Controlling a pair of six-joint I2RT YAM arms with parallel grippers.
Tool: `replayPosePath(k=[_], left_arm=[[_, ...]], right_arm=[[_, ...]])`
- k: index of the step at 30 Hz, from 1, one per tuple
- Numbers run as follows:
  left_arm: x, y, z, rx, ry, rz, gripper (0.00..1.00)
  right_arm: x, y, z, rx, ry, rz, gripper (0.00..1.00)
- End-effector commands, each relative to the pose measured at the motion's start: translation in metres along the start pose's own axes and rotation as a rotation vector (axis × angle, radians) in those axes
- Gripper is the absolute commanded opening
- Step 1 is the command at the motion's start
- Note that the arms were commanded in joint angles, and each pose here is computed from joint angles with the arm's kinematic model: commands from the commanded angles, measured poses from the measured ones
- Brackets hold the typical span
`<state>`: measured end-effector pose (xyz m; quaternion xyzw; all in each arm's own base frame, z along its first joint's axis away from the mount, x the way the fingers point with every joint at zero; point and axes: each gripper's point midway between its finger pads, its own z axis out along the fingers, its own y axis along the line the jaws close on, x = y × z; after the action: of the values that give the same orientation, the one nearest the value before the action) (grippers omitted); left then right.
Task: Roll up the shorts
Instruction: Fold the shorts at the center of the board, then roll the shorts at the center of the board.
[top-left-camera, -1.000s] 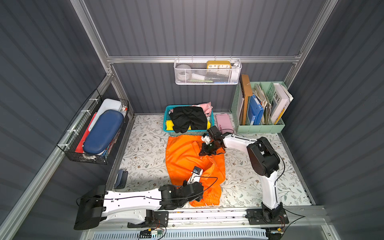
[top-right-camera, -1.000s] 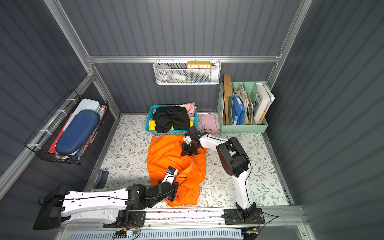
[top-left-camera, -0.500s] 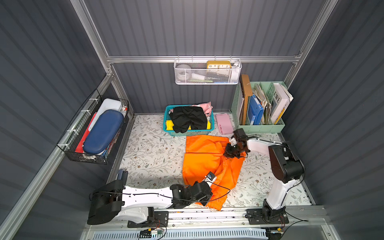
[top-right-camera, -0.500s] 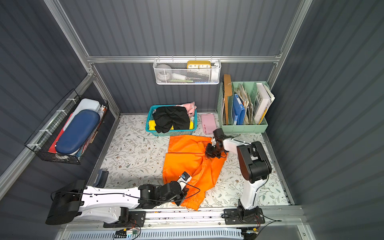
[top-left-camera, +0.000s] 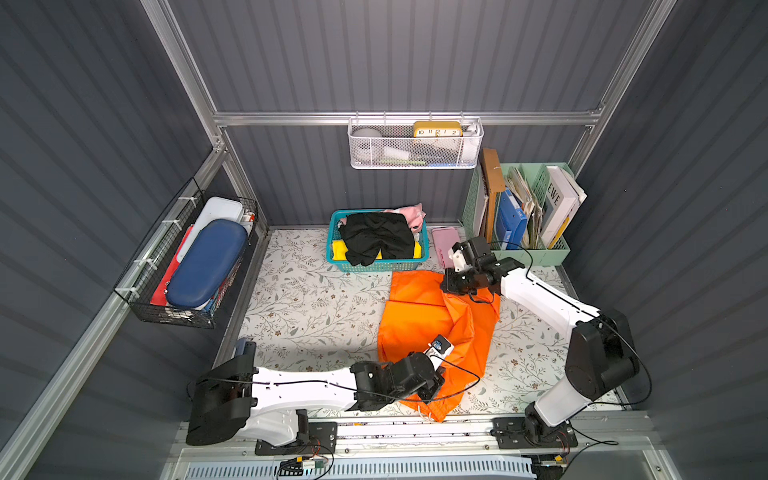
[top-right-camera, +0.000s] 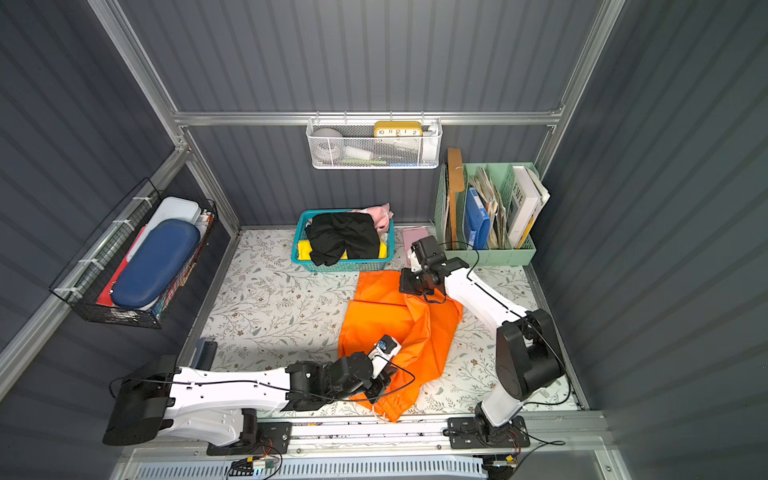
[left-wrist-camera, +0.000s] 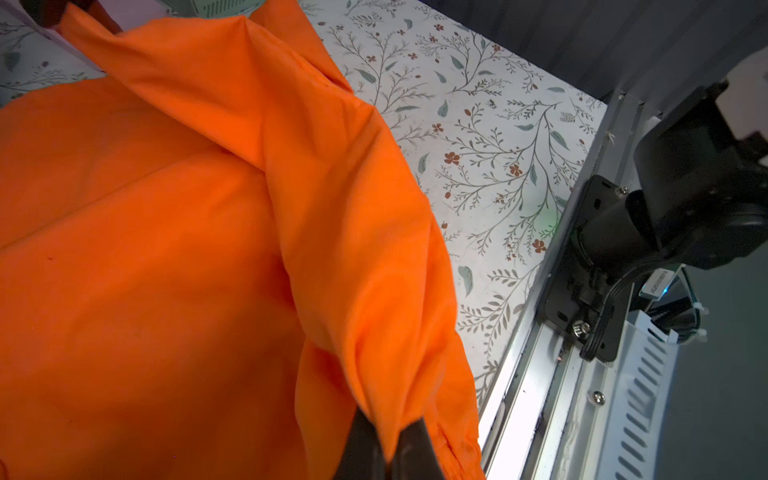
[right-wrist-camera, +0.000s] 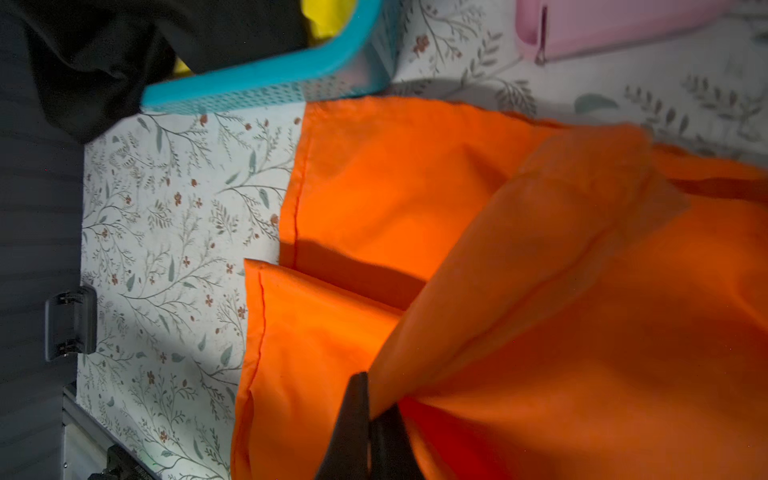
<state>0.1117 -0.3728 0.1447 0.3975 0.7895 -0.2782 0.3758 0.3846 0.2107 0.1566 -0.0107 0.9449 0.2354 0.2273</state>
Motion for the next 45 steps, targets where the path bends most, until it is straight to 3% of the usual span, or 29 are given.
replayPosePath(k=[1,7,13,16,17,19,22,25,28,31,35,38,41,42,44,45], left_arm=[[0.012,0.027,-0.016,-0.112,0.007,-0.097,0.00],[0.062,0.072,-0.037,-0.332,0.107,-0.299,0.00],[0.098,0.096,-0.044,-0.521,0.218,-0.402,0.00],[0.107,0.102,-0.043,-0.592,0.250,-0.446,0.17],[0.111,0.104,-0.044,-0.619,0.260,-0.465,0.32],[0.118,0.110,-0.048,-0.694,0.287,-0.499,0.56],[0.111,0.115,-0.054,-0.765,0.283,-0.490,0.70],[0.076,0.119,-0.064,-0.777,0.181,-0.451,0.89],[0.012,0.104,-0.059,-0.621,0.008,-0.310,0.99],[-0.049,0.089,-0.057,-0.450,-0.164,-0.177,1.00],[-0.089,0.093,-0.050,-0.298,-0.241,-0.137,1.00],[-0.102,0.089,-0.031,-0.246,-0.239,-0.057,0.99],[-0.098,0.086,0.006,-0.207,-0.150,-0.014,0.99],[-0.095,0.087,0.018,-0.203,-0.122,-0.007,0.96],[-0.084,0.092,0.042,-0.223,-0.073,0.006,0.79],[-0.078,0.095,0.053,-0.232,-0.054,0.003,0.64]], right_arm=[[-0.011,0.008,0.011,0.020,0.032,-0.022,0.00],[-0.022,0.042,0.039,-0.055,0.126,-0.040,0.00],[-0.028,0.050,0.060,-0.077,0.150,-0.029,0.00],[-0.029,0.055,0.065,-0.108,0.160,-0.032,0.00],[-0.029,0.059,0.066,-0.129,0.163,-0.035,0.04],[-0.028,0.067,0.065,-0.183,0.175,-0.047,0.31],[-0.028,0.074,0.055,-0.218,0.160,-0.083,0.50],[-0.032,0.071,0.034,-0.212,0.091,-0.122,0.58],[-0.032,0.052,0.009,-0.161,0.037,-0.118,0.62],[-0.022,0.020,-0.017,-0.083,-0.002,-0.073,0.62],[0.022,-0.022,-0.034,0.028,0.050,-0.035,0.65],[0.064,-0.058,-0.038,0.168,0.128,0.017,0.66],[0.102,-0.075,-0.036,0.191,0.192,0.097,0.68],[0.113,-0.080,-0.034,0.196,0.208,0.122,0.69],[0.128,-0.090,-0.027,0.210,0.213,0.168,0.72],[0.134,-0.091,-0.022,0.190,0.217,0.186,0.73]])
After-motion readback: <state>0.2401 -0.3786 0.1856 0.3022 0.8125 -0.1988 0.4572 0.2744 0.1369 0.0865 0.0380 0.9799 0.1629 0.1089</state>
